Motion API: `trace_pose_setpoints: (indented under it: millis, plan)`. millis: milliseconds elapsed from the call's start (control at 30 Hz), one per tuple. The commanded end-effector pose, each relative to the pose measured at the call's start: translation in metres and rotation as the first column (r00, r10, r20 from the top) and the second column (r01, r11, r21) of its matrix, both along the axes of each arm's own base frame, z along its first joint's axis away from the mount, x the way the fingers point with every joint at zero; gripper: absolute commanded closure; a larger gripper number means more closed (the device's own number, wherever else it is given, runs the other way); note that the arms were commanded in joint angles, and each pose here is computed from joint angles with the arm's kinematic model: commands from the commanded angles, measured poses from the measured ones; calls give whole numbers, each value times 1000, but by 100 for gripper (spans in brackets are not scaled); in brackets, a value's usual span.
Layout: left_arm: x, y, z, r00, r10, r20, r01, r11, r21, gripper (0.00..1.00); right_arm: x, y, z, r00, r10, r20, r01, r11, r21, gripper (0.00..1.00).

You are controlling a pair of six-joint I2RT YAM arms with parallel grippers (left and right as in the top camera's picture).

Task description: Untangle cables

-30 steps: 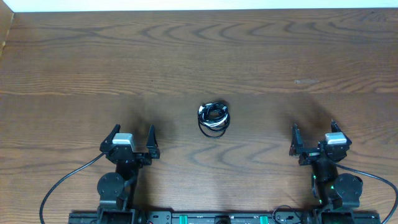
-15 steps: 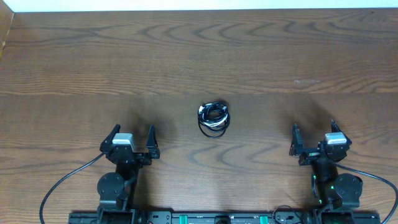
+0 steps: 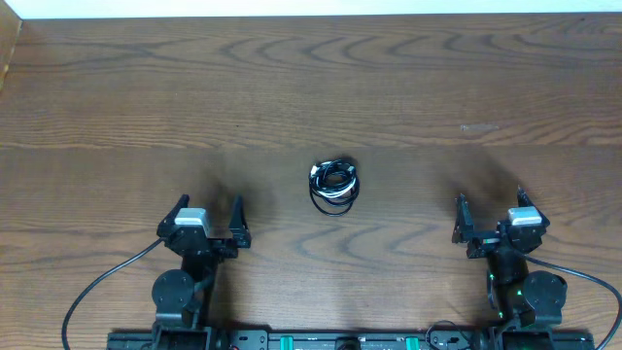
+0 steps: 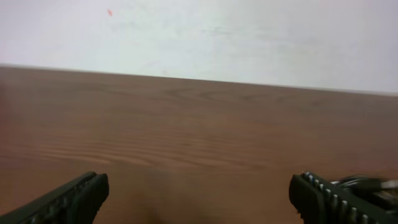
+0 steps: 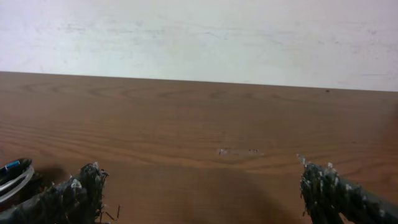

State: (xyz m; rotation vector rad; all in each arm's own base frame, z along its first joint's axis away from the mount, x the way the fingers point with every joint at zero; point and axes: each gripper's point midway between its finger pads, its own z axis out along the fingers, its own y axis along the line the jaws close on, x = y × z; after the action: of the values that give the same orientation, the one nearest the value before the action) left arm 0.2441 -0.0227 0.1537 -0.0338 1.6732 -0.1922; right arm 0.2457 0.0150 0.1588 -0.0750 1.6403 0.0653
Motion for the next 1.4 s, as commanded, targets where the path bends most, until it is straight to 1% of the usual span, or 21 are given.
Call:
trace_pose_setpoints:
  millis: [0,67,100,233,333,400,467,533,567,633,667,733,800,867,933,1000,1100,1167,1200,1267,1367]
  plan:
    - [-6,-30,-11,986,-156,-63,134,956,-259,2,0,1,-3,1000,4,-6,-4,1000,-11,1]
    - [-11,-44,-8,970,-232,-70,185,896,-403,2,0,1,-3,1000,3,-6,-4,1000,-11,1]
    - [-12,-48,-4,966,-253,-60,203,878,-433,2,0,1,-3,1000,4,-6,-4,1000,-11,1]
    - [-22,-65,40,929,-361,81,365,855,-369,2,0,1,-3,1000,3,-6,-4,1000,-11,1]
    - [-30,-65,76,921,-367,133,390,864,-318,2,0,-1,-1,1000,-7,2,8,1000,-24,1]
    - [-35,-64,93,925,-364,114,381,880,-284,2,1,-11,9,997,-62,45,64,996,-54,1]
    - [-37,-57,102,944,-329,37,326,903,-282,2,2,-8,13,997,-50,62,52,998,-33,1]
    - [-37,-49,104,956,-278,-89,243,926,-288,2,-1,13,11,997,70,42,-73,994,78,1]
    - [-37,-46,104,951,-263,-159,212,936,-280,2,-6,35,7,982,189,18,-189,966,177,1]
    - [-38,-42,103,921,-239,-308,156,950,-271,2,-22,73,4,911,412,-12,-383,856,347,1]
    - [-38,-42,103,896,-236,-376,140,954,-266,2,-30,84,6,876,482,-11,-438,806,398,1]
    - [-38,-42,103,833,-236,-500,107,956,-273,2,-36,93,20,843,537,37,-491,739,462,1]
    - [-35,-45,103,775,-249,-580,91,953,-288,2,-44,100,48,805,578,138,-571,689,446,1]
    - [-25,-46,99,733,-246,-635,70,955,-289,2,-56,102,88,761,589,272,-648,667,366,1]
    - [-17,-46,89,698,-244,-674,55,955,-290,3,-64,97,124,746,558,362,-662,682,313,1]
    - [-14,-46,74,646,-241,-724,33,957,-289,2,-70,90,158,762,516,393,-635,714,295,1]
    - [-14,-46,55,570,-237,-786,4,958,-286,2,-69,85,179,818,491,298,-568,768,294,1]
    - [-15,-47,43,514,-236,-824,-30,956,-293,2,-60,82,177,871,480,105,-486,812,323,1]
    - [-16,-49,41,494,-249,-833,-44,950,-310,2,-57,81,173,878,478,29,-459,823,334,1]
    - [-19,-61,39,451,-314,-836,-58,924,-379,2,-50,81,160,864,479,-154,-399,840,368,1]
    - [-23,-73,39,410,-389,-825,-44,895,-443,2,-45,88,142,767,530,-362,-342,815,468,1]
